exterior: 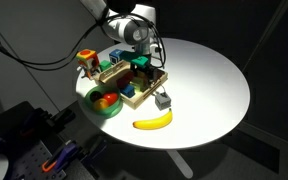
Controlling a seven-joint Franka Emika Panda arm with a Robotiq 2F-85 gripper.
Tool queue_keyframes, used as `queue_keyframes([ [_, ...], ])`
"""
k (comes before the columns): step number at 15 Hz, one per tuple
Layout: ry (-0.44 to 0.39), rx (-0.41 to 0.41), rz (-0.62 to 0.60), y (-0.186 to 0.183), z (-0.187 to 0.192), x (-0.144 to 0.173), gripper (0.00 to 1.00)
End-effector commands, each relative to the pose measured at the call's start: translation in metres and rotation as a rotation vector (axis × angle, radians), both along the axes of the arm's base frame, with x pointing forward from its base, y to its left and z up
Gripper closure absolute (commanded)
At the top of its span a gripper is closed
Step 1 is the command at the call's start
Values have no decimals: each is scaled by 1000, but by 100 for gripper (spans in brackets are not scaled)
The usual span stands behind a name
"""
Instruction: Remove the lemon from the box and put it on the right side of the table.
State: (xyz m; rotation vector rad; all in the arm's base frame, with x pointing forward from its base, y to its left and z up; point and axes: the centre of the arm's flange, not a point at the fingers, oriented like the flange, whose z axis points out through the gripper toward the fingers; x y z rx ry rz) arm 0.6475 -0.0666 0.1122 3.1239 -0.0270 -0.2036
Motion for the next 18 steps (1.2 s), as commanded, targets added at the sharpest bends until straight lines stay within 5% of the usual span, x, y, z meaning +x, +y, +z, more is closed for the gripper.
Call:
queue_keyframes([
  [1,18,-5,38,7,11,-11,0],
  [18,56,-31,57,21,27,-35,0],
])
